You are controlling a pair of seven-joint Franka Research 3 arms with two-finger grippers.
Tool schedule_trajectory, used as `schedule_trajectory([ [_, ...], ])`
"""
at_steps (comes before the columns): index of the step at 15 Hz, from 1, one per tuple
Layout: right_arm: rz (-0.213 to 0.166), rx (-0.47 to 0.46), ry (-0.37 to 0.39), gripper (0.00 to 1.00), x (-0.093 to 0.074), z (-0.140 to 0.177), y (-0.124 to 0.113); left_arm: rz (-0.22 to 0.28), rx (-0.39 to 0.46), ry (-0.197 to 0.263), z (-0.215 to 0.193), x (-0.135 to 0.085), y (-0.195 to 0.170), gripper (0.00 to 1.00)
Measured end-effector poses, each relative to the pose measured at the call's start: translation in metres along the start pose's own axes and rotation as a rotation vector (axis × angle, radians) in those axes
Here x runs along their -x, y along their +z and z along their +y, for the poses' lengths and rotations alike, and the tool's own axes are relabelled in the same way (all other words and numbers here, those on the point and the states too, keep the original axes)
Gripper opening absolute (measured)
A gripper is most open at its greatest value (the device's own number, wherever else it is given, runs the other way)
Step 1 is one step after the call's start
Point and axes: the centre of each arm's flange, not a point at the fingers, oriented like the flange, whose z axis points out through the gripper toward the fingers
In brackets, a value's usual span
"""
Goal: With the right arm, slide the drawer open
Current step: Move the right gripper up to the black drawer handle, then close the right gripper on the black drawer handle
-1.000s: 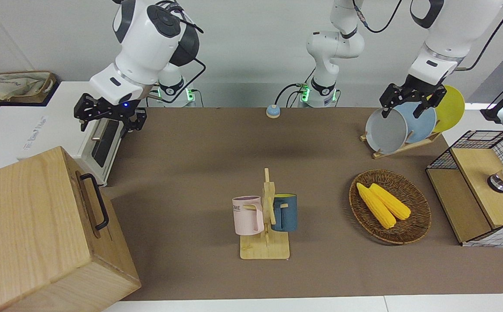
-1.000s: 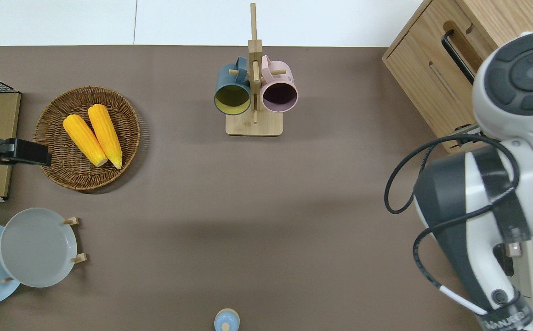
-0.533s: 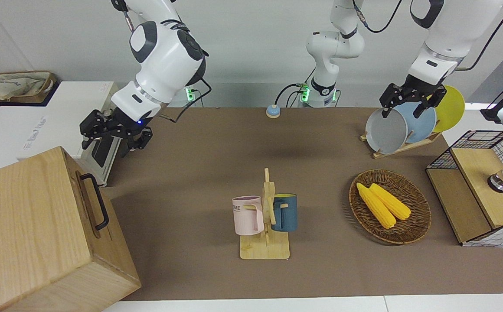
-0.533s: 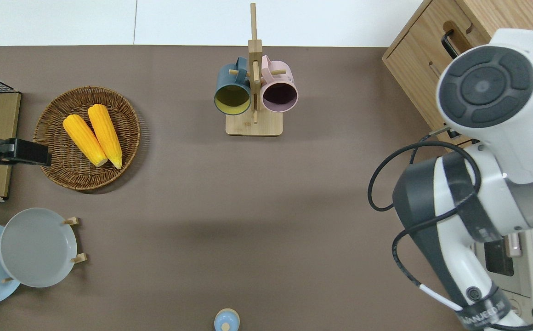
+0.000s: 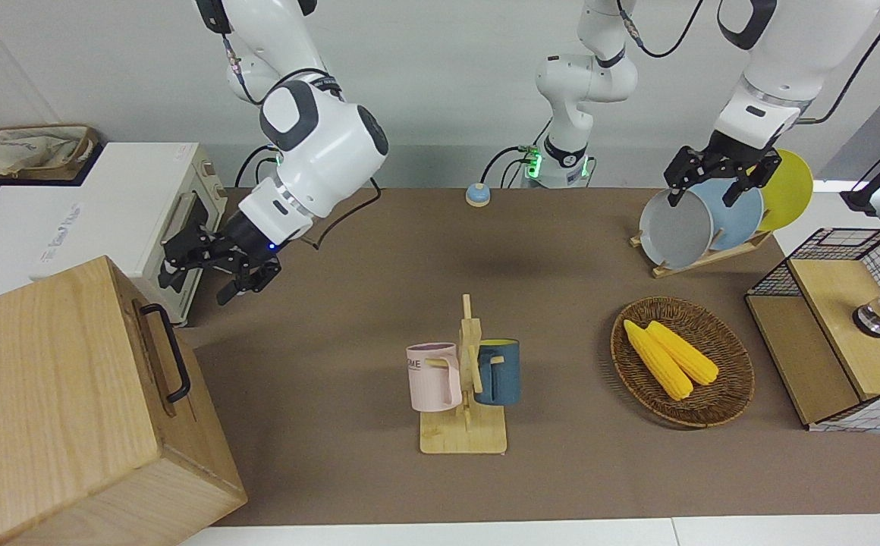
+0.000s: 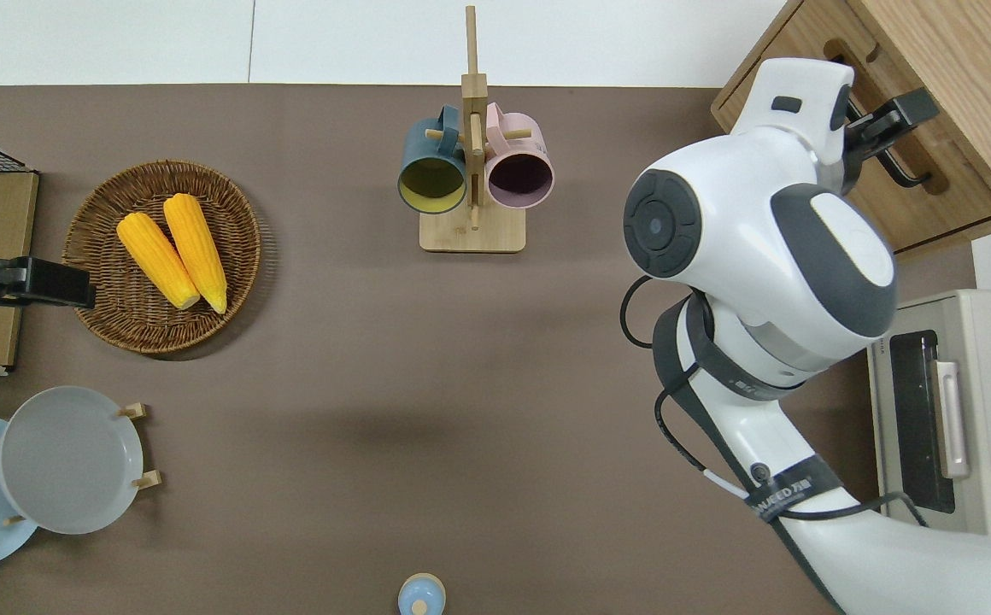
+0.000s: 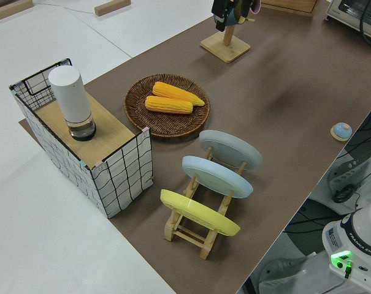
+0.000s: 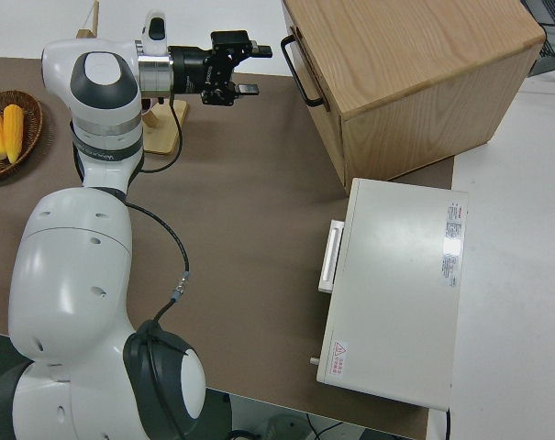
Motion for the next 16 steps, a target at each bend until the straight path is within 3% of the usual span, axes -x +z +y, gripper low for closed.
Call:
schedule_trajectory([
  [8,0.053,0.257,-0.040,0.99,-0.002,-0.061,0.036,0.000,0.000,0.000,0.000,0.000,0.000,1.00],
  [16,0.119,0.421,-0.108,0.98,-0.008,-0.074,0.051,0.000,0.000,0.000,0.000,0.000,0.000,0.99],
])
